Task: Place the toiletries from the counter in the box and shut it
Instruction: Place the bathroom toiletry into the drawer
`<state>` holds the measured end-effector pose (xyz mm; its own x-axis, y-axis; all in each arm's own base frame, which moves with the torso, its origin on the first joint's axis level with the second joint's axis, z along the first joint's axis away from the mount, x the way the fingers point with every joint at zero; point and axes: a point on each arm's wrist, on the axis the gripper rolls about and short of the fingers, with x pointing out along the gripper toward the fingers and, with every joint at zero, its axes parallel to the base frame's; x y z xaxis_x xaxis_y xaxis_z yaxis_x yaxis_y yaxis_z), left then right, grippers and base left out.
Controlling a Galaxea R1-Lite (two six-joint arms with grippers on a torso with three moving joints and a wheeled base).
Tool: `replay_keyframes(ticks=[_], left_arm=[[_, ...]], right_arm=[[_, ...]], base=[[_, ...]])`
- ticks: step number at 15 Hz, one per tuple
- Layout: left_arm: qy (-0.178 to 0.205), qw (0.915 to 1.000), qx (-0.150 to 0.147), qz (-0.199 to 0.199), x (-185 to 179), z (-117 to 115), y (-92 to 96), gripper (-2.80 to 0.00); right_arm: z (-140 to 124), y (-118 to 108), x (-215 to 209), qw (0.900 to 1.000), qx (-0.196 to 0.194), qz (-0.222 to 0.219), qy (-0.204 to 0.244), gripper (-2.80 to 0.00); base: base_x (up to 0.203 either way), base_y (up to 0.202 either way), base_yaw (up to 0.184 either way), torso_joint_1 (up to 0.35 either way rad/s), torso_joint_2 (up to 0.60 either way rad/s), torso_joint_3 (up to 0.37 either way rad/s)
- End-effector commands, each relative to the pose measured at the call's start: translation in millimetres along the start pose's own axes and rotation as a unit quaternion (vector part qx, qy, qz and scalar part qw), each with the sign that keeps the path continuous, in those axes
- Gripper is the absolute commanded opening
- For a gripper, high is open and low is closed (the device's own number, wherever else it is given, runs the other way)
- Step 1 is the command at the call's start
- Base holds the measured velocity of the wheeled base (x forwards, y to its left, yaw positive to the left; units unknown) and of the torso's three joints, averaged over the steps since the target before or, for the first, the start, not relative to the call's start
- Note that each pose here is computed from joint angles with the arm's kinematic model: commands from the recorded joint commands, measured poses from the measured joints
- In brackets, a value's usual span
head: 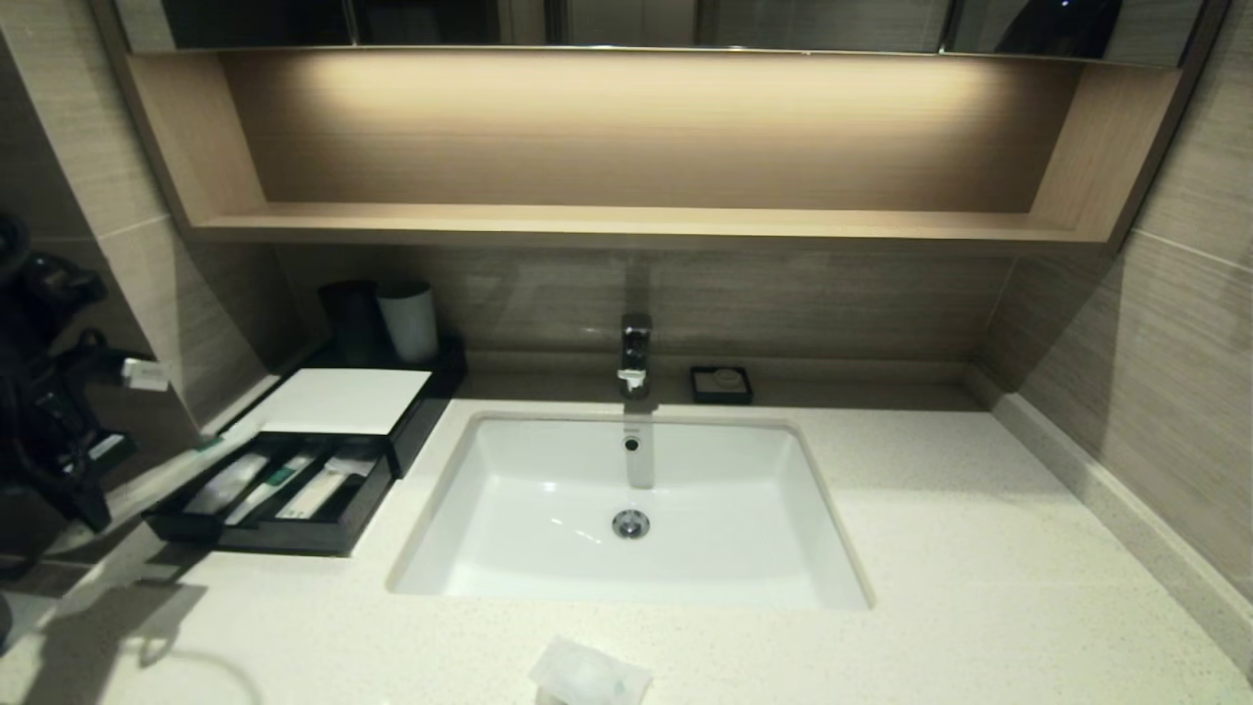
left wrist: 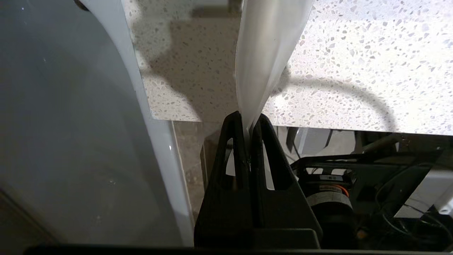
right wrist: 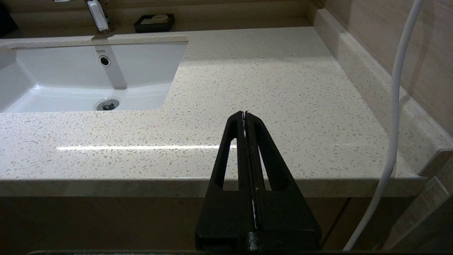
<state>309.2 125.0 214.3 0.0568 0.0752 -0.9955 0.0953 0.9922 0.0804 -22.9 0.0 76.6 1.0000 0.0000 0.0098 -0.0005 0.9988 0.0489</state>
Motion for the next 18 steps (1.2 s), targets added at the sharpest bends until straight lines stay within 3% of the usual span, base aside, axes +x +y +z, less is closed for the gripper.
replay_keyframes(ticks=[1, 10, 18], left_arm=[[0.028, 0.9995, 0.012, -0.008, 13.4, 9.4, -3.4, -2.8], [0.045, 0.9988, 0.021, -0.007, 30.5, 22.4, -7.4, -2.8], [0.027, 0.9995, -0.011, 0.014, 42.9, 39.3, -12.5, -2.8]], right_arm=[[0.2, 0.0, 0.1, 1.0, 0.0, 0.0, 0.0, -2.8], [0.1, 0.0, 0.1, 1.0, 0.0, 0.0, 0.001, -2.8], [-0.2, 0.0, 0.2, 1.0, 0.0, 0.0, 0.001, -2.8]], base=[[0.0, 0.0, 0.0, 0.0, 0.0, 0.0], [0.0, 0.0, 0.0, 0.0, 0.0, 0.0], [0.0, 0.0, 0.0, 0.0, 0.0, 0.0]])
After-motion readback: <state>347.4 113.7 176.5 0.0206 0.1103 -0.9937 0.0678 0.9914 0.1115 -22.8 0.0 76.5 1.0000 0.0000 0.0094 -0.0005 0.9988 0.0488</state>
